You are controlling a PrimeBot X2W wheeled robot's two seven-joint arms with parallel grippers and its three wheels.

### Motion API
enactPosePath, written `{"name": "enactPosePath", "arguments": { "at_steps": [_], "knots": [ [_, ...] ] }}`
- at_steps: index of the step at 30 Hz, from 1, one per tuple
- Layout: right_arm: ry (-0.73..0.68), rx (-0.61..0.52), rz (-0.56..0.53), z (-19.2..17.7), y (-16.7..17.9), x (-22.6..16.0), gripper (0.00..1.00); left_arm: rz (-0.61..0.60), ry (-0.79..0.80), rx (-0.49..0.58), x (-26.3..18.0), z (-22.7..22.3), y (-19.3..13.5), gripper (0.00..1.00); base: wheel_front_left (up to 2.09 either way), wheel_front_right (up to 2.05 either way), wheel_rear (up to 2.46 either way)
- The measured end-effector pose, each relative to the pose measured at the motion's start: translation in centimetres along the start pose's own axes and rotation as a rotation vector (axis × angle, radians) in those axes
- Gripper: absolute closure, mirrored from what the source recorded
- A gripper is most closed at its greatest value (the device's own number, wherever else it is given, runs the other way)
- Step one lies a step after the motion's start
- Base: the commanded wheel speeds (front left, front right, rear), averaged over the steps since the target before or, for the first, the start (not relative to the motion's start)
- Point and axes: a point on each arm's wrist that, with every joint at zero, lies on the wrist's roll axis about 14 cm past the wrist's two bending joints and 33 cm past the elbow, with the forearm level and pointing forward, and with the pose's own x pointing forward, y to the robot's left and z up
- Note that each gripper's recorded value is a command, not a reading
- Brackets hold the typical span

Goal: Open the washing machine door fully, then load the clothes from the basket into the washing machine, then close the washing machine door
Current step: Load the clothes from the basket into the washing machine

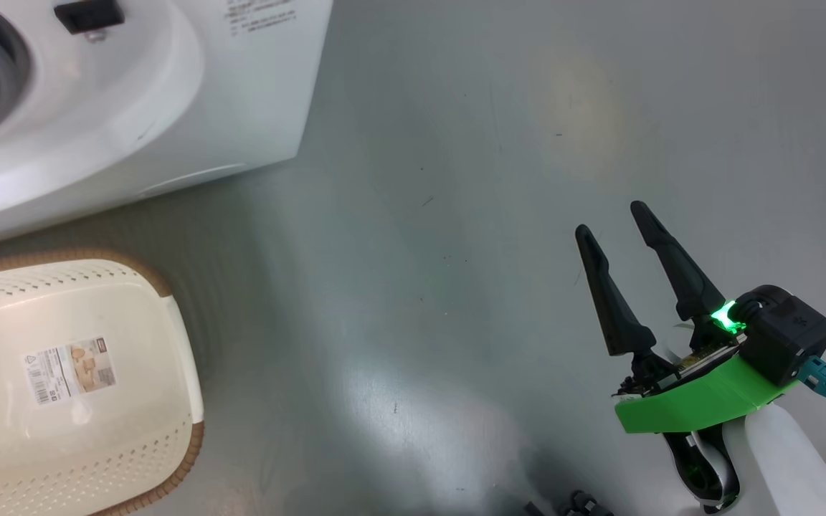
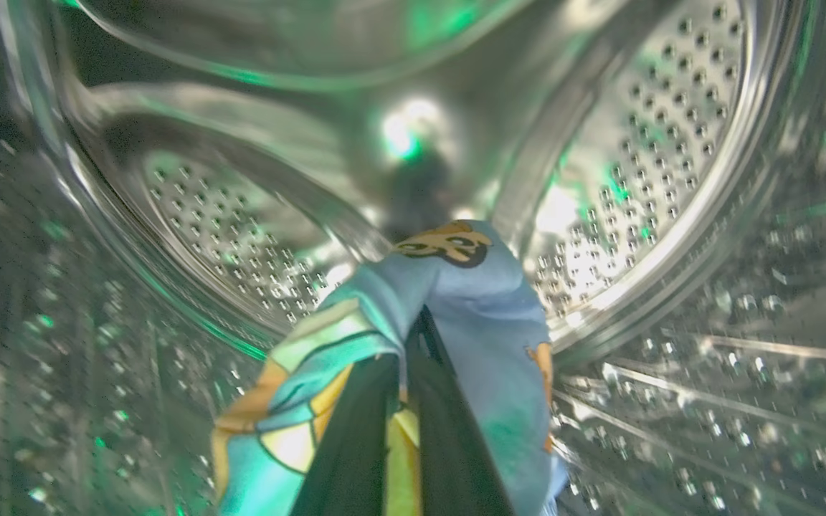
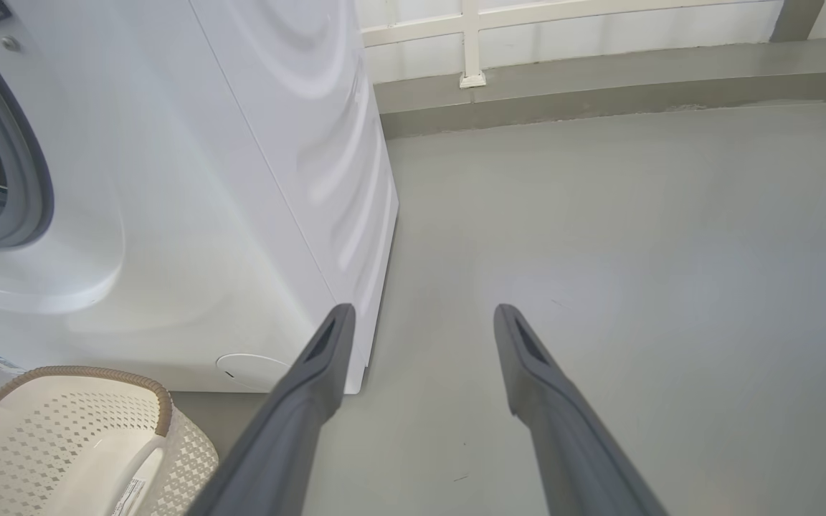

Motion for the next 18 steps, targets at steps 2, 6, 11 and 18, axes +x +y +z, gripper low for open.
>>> {"name": "enactPosePath", "arguments": {
  "at_steps": [2, 6, 11, 18],
  "knots": [
    [0.004, 0.001, 0.001, -0.2, 0.0, 0.1, 0.00, -0.002, 0.045, -0.020, -0.1, -1.4, -0.2, 1.00, 0.00, 0.00, 0.00],
    [0.006, 0.003, 0.006, -0.4, 0.2, 0.3, 0.00, 0.007, 0.101, -0.053, -0.3, -3.3, 0.0, 1.00, 0.00, 0.00, 0.00],
    [-0.001, -0.001, 0.016, -0.1, 0.3, 0.7, 0.00, 0.005, 0.135, -0.074, -0.8, -4.5, -0.2, 0.45, 0.00, 0.00, 0.00],
    [-0.009, -0.007, 0.027, 0.3, 0.4, 0.6, 0.00, -0.003, 0.116, -0.100, -1.3, -4.2, -0.8, 0.00, 0.00, 0.00, 0.00]
  ]
}}
